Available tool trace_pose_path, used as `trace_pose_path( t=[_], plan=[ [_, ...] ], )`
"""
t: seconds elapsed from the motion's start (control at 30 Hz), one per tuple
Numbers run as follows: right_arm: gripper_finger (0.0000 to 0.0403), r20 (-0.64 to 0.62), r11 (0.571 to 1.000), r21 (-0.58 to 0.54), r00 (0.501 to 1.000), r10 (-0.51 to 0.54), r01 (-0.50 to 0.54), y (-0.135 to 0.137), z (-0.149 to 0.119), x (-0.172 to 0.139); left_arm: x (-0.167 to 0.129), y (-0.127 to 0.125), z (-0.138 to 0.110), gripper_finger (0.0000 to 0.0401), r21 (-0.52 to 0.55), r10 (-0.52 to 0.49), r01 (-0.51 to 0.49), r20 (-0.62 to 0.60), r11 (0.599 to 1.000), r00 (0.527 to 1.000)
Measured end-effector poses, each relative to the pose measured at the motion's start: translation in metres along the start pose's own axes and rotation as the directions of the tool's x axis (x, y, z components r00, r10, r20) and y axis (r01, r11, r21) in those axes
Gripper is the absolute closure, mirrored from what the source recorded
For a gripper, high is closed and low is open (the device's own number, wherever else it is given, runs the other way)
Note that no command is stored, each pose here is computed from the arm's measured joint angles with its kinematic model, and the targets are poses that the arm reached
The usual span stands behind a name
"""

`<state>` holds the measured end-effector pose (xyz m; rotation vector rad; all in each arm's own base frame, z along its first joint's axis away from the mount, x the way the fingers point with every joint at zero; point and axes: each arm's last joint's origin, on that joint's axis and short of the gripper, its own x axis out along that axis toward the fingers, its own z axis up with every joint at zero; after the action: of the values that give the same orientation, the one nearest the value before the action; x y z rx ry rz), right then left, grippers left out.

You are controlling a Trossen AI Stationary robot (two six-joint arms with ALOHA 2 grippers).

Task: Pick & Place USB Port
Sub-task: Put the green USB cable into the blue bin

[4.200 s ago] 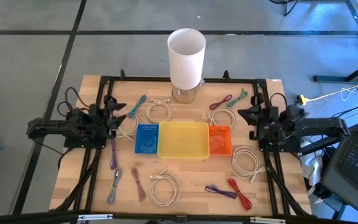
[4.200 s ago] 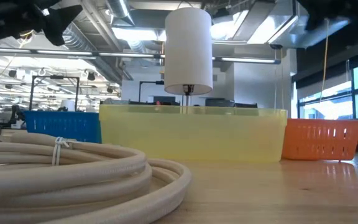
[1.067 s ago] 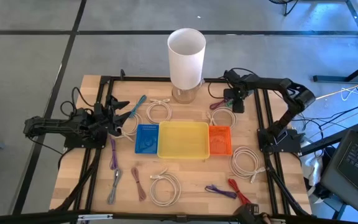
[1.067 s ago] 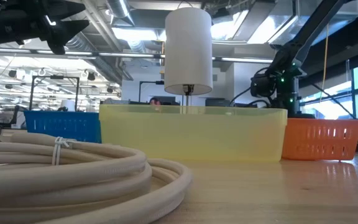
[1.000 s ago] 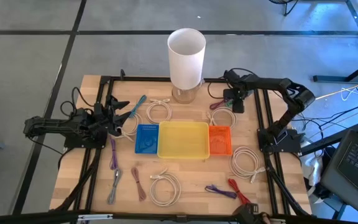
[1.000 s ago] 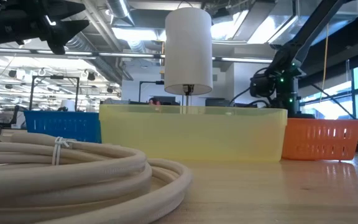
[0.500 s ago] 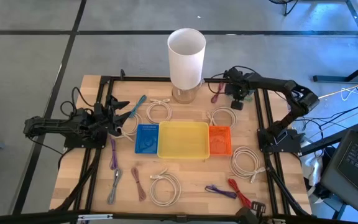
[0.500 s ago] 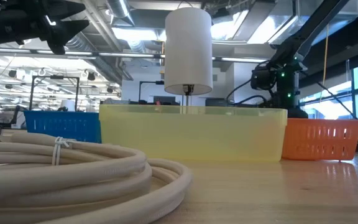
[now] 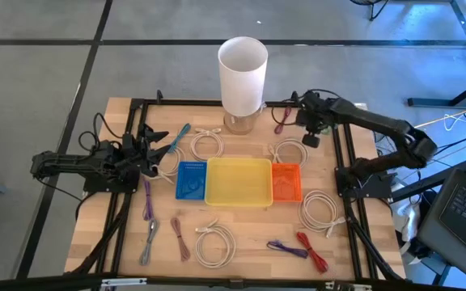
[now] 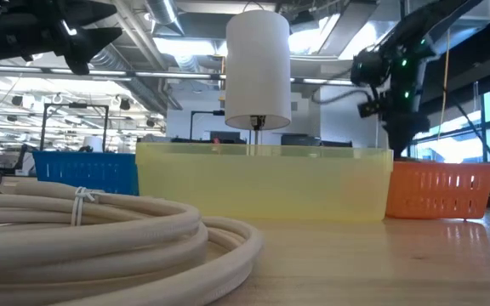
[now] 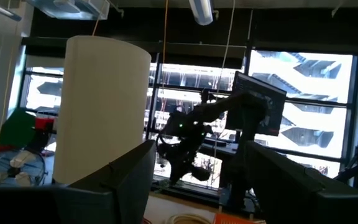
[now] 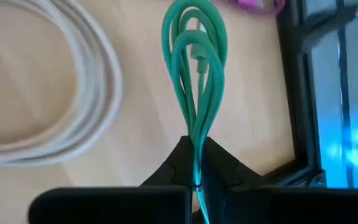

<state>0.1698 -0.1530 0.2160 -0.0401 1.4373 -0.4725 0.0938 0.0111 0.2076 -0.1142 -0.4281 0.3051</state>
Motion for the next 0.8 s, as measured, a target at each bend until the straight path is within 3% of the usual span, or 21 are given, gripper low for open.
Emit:
trace_pose_path(
  t=[0.17, 0.57, 0.8],
  plan=[
    [0.0392, 0.14, 0.999, -0.031, 0.99, 0.03, -0.026, 0.018, 0.001, -0.028, 0.0, 0.0, 0.0, 0.0162, -0.131, -0.003, 0.003, 0.001, 0.991, 1.0],
    [0.0393, 0.339, 0.983, -0.182, 0.94, 0.042, 0.021, 0.061, 0.011, -0.067, 0.0, 0.0, 0.0, 0.0162, -0.189, -0.006, 0.007, 0.002, 0.982, 1.0],
    [0.0393, 0.506, 0.964, -0.259, 0.858, 0.086, 0.056, 0.082, 0.028, -0.101, 0.0, 0.004, 0.002, 0.0162, -0.195, 0.124, -0.118, 0.021, 0.974, 0.992]
  ],
)
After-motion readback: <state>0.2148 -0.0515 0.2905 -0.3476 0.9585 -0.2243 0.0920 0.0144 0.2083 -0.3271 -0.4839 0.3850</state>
